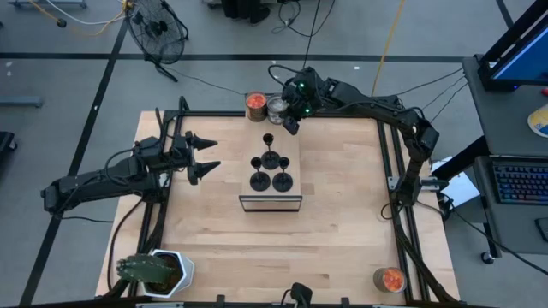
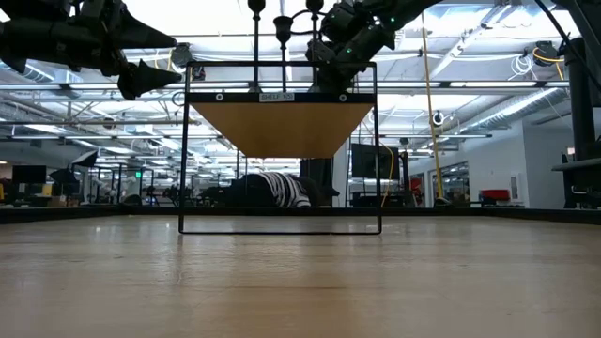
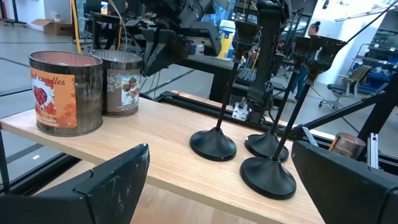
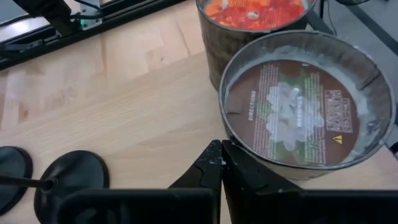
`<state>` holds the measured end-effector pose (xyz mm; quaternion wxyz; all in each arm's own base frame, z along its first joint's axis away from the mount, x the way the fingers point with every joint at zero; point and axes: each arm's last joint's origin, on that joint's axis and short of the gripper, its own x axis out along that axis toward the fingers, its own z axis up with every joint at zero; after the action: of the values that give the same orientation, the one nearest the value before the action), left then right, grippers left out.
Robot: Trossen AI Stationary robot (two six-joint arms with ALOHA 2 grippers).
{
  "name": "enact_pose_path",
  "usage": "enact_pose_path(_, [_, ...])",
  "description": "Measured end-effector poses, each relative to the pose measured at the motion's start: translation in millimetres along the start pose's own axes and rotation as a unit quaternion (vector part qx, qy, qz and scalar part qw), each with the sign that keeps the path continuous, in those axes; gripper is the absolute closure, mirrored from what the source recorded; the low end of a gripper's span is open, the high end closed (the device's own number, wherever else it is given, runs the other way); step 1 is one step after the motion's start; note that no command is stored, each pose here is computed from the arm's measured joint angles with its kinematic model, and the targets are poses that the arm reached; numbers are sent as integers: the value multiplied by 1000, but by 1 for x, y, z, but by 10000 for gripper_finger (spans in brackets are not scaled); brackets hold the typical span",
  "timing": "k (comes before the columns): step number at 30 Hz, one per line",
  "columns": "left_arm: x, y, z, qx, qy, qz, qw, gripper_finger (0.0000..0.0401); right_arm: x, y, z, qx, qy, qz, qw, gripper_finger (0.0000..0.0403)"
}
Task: Pick & Place candle stick holders
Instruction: Put the brown scented candle on the shelf, then put the orange scented candle on the shelf
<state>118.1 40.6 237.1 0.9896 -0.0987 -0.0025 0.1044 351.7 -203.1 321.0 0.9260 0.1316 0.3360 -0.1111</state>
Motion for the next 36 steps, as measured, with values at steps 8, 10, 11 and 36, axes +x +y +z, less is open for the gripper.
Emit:
enact_pose_path(8, [0,0,0,0,0,0,1000,4,-1,-4,2,-4,-9,-5,1000,403])
enact_pose_path(10, [0,0,0,0,0,0,1000,4,-2,-6,2,-4,-12,-8,1000,403])
enact_pose_path(11, [0,0,0,0,0,1,1000,4,-2,-7,2,-3,-13,-9,1000,403])
enact_pose_path(36, [0,0,0,1,1,0,1000,4,-76,38,-21,32,113,-65,991,403])
